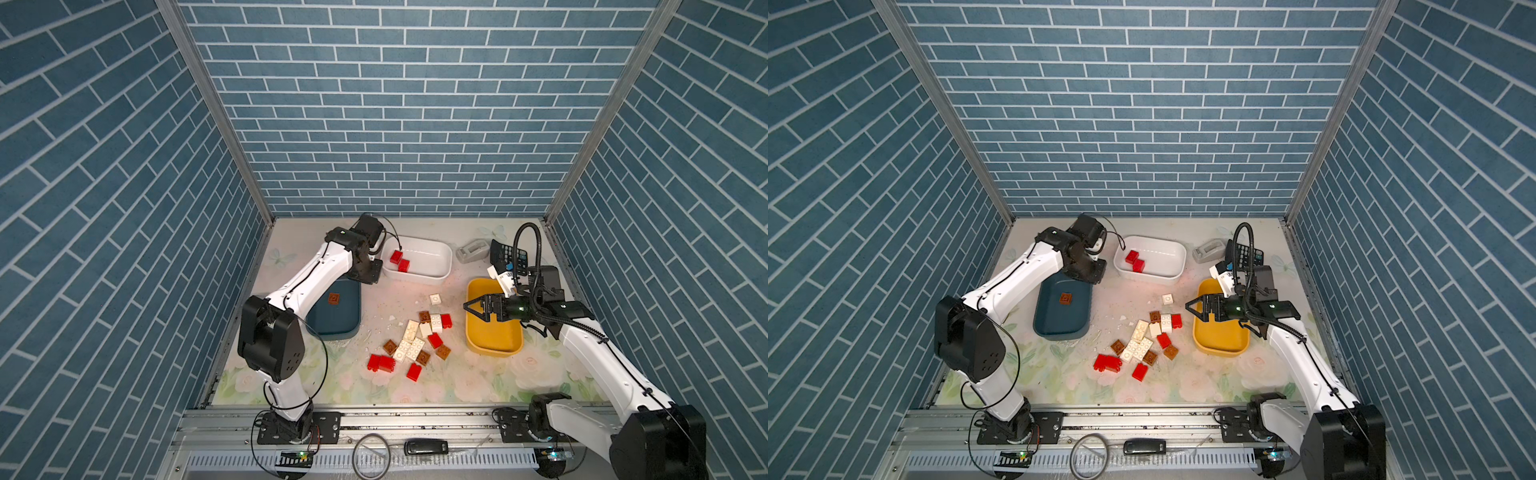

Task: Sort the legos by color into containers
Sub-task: 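Carry the brown brick over the teal bin and open the left gripper, then move the left gripper back to the pile and grasp another brown brick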

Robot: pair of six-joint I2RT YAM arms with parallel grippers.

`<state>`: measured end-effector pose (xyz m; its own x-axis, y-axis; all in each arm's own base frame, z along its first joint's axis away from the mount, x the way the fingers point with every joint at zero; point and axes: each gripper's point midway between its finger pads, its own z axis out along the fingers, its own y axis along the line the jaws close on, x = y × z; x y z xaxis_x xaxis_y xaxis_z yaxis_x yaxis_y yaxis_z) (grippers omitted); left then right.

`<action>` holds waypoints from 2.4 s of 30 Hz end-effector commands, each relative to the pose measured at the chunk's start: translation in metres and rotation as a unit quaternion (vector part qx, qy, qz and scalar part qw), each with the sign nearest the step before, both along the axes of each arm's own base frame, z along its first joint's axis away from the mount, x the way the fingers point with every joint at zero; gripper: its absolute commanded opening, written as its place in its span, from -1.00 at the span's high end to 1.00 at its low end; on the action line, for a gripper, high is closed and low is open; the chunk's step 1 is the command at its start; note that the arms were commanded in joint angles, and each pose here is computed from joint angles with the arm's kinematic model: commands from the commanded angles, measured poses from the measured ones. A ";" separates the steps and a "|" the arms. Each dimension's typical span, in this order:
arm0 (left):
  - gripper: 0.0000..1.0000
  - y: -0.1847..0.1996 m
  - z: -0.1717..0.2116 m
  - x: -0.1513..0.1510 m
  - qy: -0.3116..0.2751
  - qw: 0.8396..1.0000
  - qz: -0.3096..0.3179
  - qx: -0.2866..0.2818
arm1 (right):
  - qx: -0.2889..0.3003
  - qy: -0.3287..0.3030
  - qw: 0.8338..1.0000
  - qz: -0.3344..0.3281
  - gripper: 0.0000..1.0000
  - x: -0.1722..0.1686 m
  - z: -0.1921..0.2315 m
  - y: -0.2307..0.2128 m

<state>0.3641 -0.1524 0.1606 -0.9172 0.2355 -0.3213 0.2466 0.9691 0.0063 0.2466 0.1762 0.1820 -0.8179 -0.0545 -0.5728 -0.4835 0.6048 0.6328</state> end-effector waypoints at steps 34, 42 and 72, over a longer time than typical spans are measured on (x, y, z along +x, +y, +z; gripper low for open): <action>-0.33 0.065 -0.024 -0.006 0.016 0.995 0.093 -0.029 | 0.015 -0.034 0.999 0.018 -0.97 0.021 0.022 0.025; -0.47 0.007 -0.016 -0.058 0.019 0.985 0.142 -0.101 | 0.012 -0.031 0.999 0.020 -0.98 0.017 0.016 0.024; -0.24 -0.075 -0.134 -0.158 0.109 0.922 0.366 -0.063 | -0.002 -0.020 1.000 0.012 -0.98 -0.005 -0.010 0.014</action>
<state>0.2116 -0.2269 0.0357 -0.8785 -0.4652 -0.1087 -0.4562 0.8845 -0.0982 0.2445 0.1911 0.1742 -0.8058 -0.0511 -0.5900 -0.4998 0.5932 0.6311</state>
